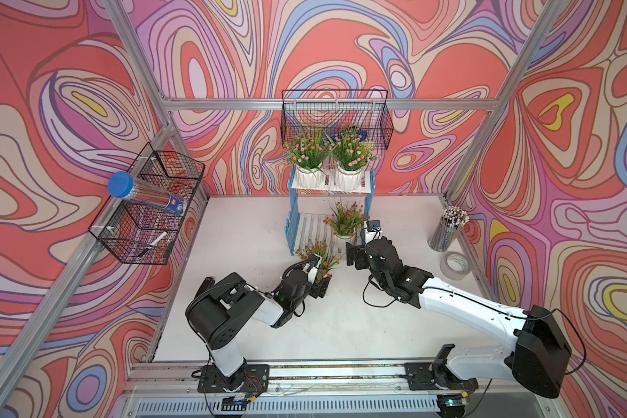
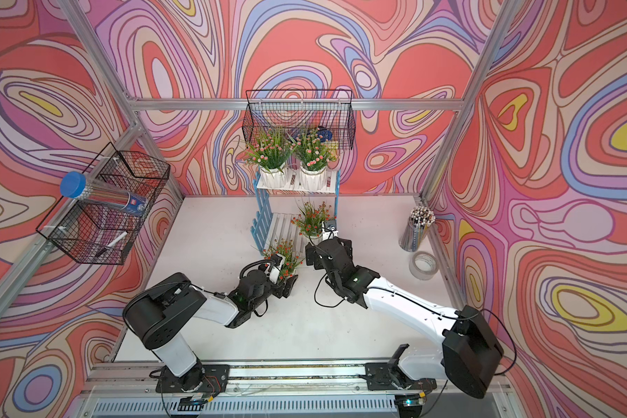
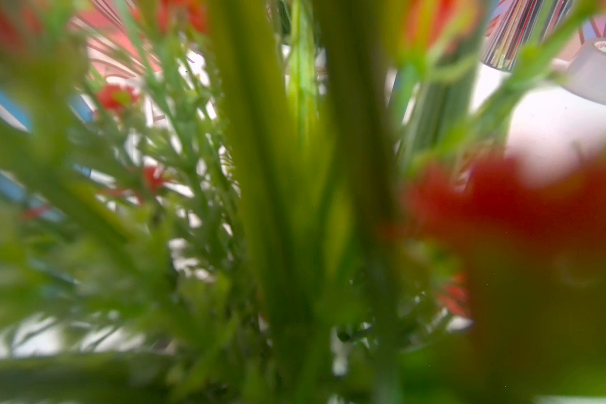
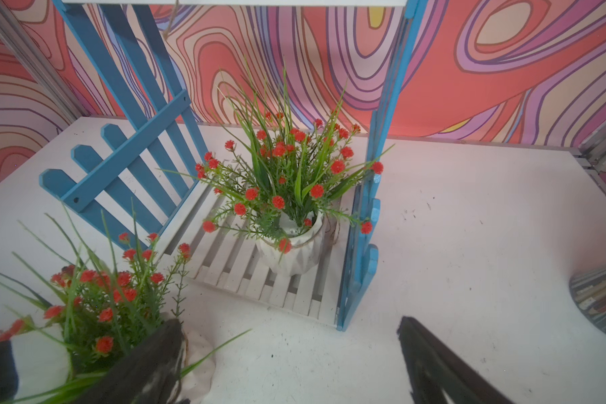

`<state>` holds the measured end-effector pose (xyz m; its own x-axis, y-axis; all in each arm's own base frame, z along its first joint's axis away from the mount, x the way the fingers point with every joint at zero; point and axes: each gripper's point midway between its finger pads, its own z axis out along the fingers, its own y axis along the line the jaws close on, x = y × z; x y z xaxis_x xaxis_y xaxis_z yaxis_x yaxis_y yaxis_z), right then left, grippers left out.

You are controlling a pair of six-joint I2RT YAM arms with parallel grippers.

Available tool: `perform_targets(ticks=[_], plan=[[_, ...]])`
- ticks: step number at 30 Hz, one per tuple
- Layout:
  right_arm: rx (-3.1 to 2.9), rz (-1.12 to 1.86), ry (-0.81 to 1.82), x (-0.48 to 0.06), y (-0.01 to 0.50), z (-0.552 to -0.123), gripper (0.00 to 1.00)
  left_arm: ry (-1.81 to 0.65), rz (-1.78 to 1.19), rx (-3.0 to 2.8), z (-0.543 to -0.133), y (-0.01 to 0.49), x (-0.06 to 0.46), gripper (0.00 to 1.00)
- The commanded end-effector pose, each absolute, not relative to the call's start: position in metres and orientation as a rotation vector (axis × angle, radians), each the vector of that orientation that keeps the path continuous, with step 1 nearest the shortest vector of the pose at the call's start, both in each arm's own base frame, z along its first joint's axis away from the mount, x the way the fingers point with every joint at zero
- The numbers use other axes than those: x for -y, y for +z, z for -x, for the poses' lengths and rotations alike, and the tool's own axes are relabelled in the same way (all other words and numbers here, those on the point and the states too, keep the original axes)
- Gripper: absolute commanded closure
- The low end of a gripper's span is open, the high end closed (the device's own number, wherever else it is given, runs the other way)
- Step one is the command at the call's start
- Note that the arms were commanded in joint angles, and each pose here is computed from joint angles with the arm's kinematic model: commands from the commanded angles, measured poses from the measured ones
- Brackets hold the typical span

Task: Place the baby's breath potted plants on the rack by color
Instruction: Pick up the baby's breath potted plant from the center of the board, then place the baby's breath potted plant on the rack.

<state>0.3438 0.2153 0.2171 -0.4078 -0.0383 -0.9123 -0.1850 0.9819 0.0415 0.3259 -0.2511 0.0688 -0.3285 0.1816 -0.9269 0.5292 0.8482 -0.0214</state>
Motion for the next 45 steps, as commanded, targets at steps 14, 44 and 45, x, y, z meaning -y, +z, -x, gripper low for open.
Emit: perform_targets(ticks=[14,44,45], plan=[[-1.964,0.130,0.171,-0.203,0.226,-0.333,0.02,-0.353,-0.408,-1.864,-0.348,0.170,0.249,0.33],[-1.923,0.160,0.163,-0.182,0.259,-0.311,0.02,-0.198,-0.223,-1.949,-0.497,0.147,0.253,0.31],[-1.925,0.163,0.159,-0.182,0.258,-0.311,0.02,-0.203,-0.217,-1.953,-0.499,0.145,0.253,0.31]])
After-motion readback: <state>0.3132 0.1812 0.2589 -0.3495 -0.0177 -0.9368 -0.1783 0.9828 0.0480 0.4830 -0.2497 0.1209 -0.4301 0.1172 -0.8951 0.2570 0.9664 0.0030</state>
